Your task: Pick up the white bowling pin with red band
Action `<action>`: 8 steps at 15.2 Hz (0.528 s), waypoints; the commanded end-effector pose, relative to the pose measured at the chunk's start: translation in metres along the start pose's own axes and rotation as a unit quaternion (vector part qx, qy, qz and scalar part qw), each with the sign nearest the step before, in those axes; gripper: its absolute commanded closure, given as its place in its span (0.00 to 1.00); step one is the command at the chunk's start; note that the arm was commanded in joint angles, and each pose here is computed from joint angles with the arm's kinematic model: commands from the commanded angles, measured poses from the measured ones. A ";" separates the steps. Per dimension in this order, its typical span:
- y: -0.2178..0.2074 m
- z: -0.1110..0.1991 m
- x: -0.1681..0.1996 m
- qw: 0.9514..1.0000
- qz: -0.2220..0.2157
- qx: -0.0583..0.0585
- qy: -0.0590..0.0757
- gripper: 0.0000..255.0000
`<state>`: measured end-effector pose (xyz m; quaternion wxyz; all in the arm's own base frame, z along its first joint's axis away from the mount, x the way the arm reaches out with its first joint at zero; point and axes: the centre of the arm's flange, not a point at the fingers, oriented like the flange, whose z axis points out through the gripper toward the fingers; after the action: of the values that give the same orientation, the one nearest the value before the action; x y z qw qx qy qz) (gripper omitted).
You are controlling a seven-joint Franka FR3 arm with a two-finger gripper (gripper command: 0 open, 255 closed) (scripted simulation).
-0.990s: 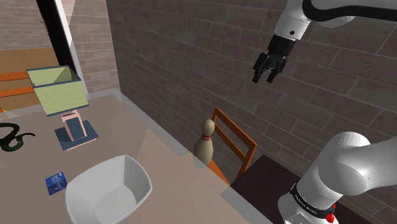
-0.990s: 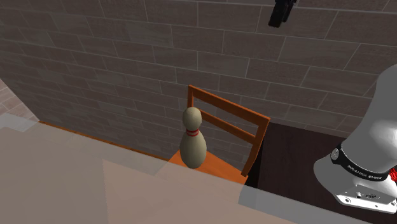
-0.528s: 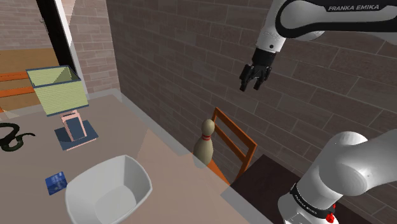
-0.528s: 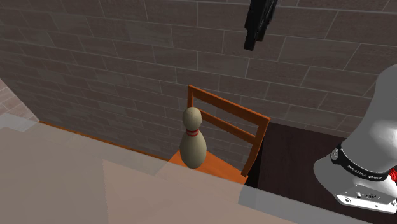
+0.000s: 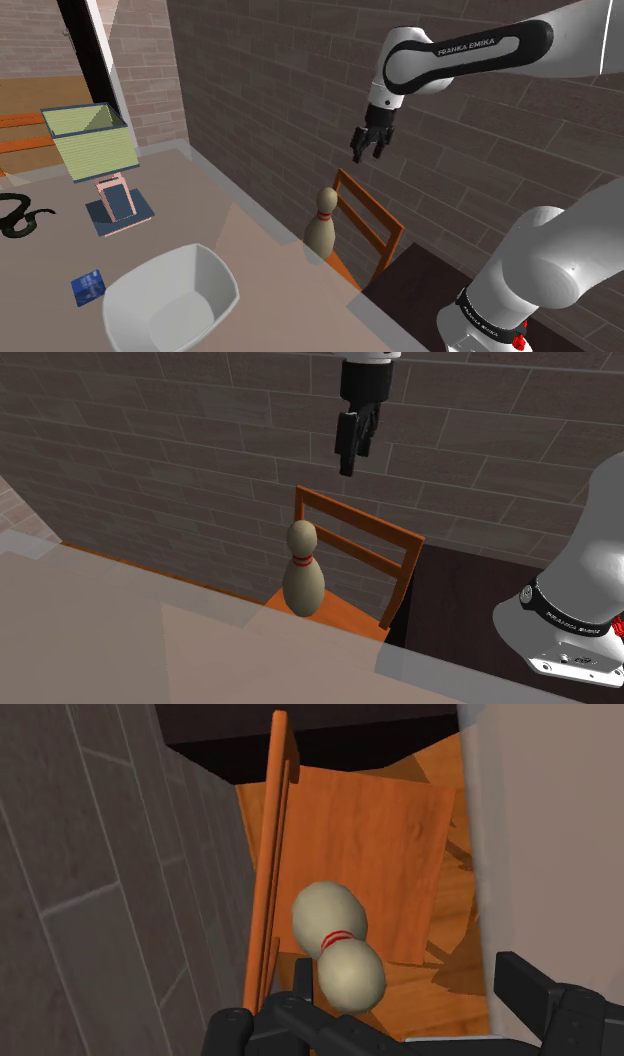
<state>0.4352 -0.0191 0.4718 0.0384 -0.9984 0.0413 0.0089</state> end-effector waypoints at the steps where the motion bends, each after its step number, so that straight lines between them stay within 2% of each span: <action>1: -0.002 0.022 0.019 1.000 -0.006 -0.003 -0.008 0.00; 8: -0.006 0.101 0.076 0.999 -0.029 -0.012 -0.036 0.00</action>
<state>0.5020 -0.0124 0.3827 0.0292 -0.9986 0.0149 0.0408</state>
